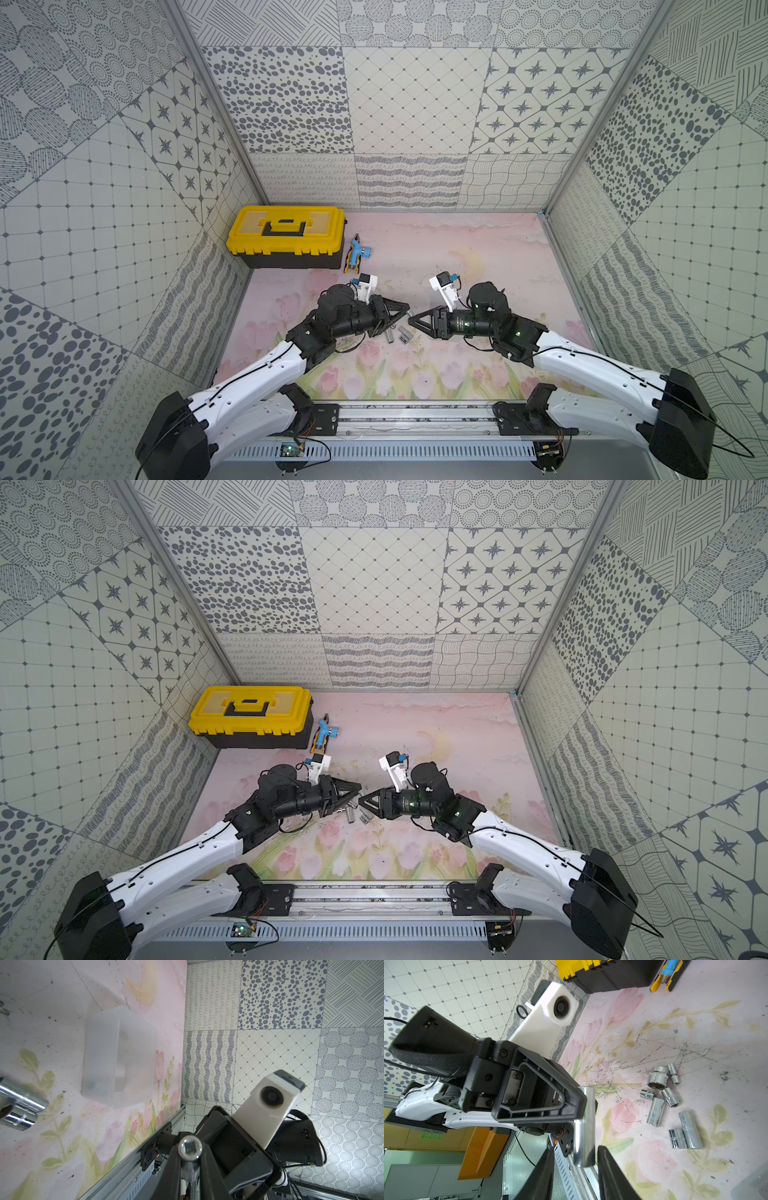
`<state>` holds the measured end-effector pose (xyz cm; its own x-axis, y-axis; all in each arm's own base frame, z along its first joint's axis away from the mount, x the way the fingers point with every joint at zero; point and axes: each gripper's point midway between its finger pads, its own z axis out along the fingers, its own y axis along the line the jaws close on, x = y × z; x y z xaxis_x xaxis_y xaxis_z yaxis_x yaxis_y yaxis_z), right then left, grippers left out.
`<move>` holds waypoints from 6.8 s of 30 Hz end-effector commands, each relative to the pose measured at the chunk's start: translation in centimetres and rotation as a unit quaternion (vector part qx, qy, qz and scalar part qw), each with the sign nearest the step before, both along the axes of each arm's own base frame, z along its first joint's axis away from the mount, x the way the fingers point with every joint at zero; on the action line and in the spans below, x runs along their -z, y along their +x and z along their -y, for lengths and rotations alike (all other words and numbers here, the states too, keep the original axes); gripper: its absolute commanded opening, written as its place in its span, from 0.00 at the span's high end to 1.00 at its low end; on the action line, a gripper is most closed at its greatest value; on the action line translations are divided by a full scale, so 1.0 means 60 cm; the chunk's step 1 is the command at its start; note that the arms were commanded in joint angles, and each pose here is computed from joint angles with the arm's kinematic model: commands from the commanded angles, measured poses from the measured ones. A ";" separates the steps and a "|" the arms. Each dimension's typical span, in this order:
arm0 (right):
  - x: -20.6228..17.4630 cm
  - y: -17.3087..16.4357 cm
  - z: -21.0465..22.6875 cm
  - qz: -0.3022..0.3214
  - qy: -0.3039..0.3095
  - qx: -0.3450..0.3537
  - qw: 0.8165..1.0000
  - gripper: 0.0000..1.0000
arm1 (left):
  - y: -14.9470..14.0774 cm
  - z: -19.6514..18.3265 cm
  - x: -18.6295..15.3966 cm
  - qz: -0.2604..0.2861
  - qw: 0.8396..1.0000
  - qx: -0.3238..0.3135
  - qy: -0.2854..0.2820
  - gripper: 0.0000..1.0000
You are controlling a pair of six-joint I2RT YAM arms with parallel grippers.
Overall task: Put the socket on the desktop into the storage box
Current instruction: Pick up the socket head at the center of the board, then place the socket head in the storage box, then pick up the socket head at the center of the board.
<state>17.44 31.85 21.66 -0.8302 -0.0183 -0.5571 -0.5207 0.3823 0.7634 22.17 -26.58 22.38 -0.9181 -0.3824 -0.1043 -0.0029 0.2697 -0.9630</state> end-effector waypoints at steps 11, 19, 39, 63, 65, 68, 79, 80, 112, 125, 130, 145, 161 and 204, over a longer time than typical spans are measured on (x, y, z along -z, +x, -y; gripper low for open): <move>-0.018 0.014 -0.002 0.029 -0.011 0.008 0.999 0.98 | -0.004 0.009 -0.013 0.013 1.000 0.020 -0.016 1.00; 0.007 0.014 0.013 0.039 -0.072 0.007 0.997 1.00 | -0.007 0.007 0.013 0.008 0.999 0.036 0.034 0.48; 0.011 0.008 0.008 0.053 -0.092 0.003 0.994 1.00 | 0.001 0.029 0.034 -0.013 0.997 0.063 0.042 1.00; 0.122 0.063 0.330 -0.070 -0.319 0.361 0.874 0.42 | 0.103 0.095 0.045 0.071 0.948 0.053 0.305 1.00; 0.124 0.063 0.332 -0.072 -0.327 0.361 0.870 0.43 | 0.103 0.119 0.060 0.079 0.935 0.072 0.337 1.00; 0.123 0.065 0.334 -0.073 -0.332 0.363 0.868 0.44 | 0.100 0.136 0.089 0.081 0.914 0.093 0.385 1.00; 0.123 0.064 0.315 -0.076 -0.332 0.334 0.879 0.46 | 0.108 0.180 0.120 0.093 0.915 0.109 0.378 0.57; 0.121 0.063 0.312 -0.074 -0.330 0.330 0.881 0.46 | 0.109 0.181 0.115 0.097 0.917 0.106 0.373 0.52; 0.116 0.053 0.024 0.050 -0.359 0.154 0.919 0.54 | -0.052 -0.192 0.171 -0.010 0.905 -0.092 0.416 0.45; 0.210 0.045 -0.033 0.020 -0.414 0.121 0.902 0.55 | -0.048 -0.204 0.199 -0.050 0.902 -0.107 0.415 0.46; 0.229 0.062 -0.037 0.013 -0.427 0.122 0.896 0.56 | -0.048 -0.205 0.197 -0.047 0.904 -0.108 0.410 0.46; 0.270 0.091 -0.018 -0.012 -0.457 0.136 0.879 0.59 | -0.042 -0.192 0.203 -0.049 0.912 -0.101 0.395 0.46; 0.294 0.092 -0.018 -0.020 -0.471 0.127 0.873 0.61 | -0.037 -0.181 0.205 -0.050 0.915 -0.095 0.388 0.47; 0.299 0.043 -0.058 0.016 -0.488 0.085 0.869 0.66 | -0.039 -0.178 0.217 -0.059 0.915 -0.090 0.388 0.47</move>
